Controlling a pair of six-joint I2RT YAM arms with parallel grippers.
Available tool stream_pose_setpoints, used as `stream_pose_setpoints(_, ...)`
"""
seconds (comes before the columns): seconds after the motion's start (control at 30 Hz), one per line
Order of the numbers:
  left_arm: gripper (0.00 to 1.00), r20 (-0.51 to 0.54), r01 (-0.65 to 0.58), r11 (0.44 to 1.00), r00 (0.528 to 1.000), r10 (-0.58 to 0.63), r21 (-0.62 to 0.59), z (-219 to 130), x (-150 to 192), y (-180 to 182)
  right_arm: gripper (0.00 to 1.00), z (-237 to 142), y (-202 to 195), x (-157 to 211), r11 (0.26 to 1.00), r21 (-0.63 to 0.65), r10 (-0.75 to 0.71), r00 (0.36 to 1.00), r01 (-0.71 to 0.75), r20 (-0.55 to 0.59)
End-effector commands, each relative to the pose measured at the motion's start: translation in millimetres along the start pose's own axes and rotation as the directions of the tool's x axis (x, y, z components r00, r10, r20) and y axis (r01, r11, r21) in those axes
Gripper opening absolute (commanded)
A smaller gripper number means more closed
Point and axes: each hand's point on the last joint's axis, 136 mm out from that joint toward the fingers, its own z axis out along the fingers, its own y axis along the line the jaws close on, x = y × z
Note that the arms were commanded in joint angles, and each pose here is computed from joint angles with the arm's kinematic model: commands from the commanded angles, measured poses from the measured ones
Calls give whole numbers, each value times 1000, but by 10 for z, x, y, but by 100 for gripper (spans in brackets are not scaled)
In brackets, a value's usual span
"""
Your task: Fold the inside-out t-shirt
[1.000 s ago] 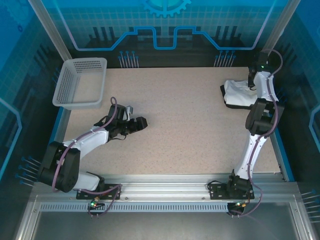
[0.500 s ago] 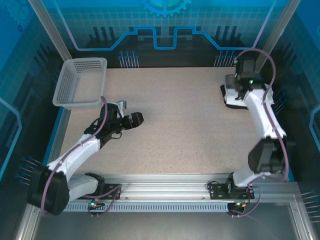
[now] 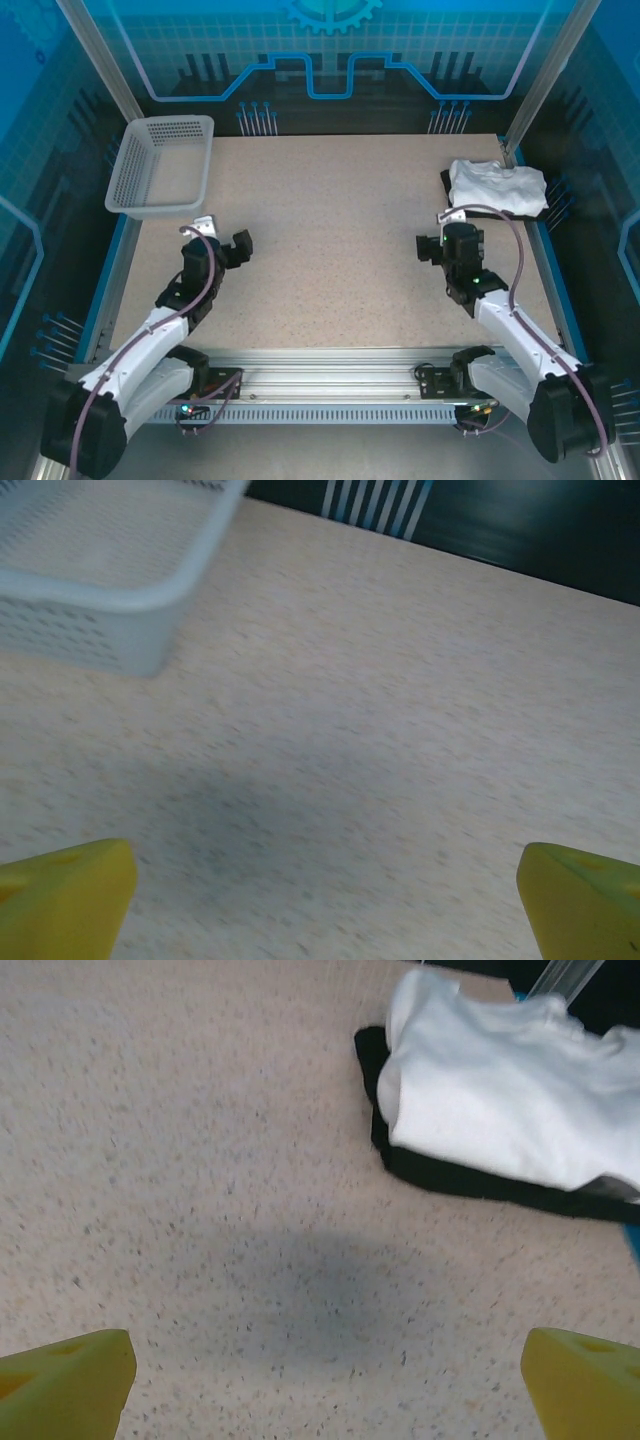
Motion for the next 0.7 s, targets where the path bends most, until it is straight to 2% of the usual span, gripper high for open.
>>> stream_pose_setpoints(0.0, 99, 170, -109, 988, 977, 127, -112, 109, -250, 161, 100, 71, -40, -290, 998, 10, 64, 981, -67, 182)
stream_pose_setpoints(0.13, 99, 169, -140, 985, 973, 156, -104, 385, -148, 210, 100, 314, -102, -56, 993, 52, 94, 985, -103, 145)
stream_pose_setpoints(0.23, 99, 169, -182, 980, 966, 193, -83, 571, -37, 190, 100, 440, -52, -3, 993, 10, 112, 985, -114, 129)
stream_pose_setpoints(0.27, 99, 202, -201, 976, 956, 213, -80, 604, -80, 161, 100, 451, -36, -25, 994, 2, 109, 983, -111, 146)
stream_pose_setpoints(0.53, 99, 200, -190, 982, 961, 190, -18, 869, 95, 200, 100, 554, 51, -202, 992, -87, 111, 962, -92, 251)
stream_pose_setpoints(0.67, 99, 139, -217, 975, 968, 210, 38, 941, 153, 110, 100, 699, 78, -116, 990, -107, 122, 958, -97, 258)
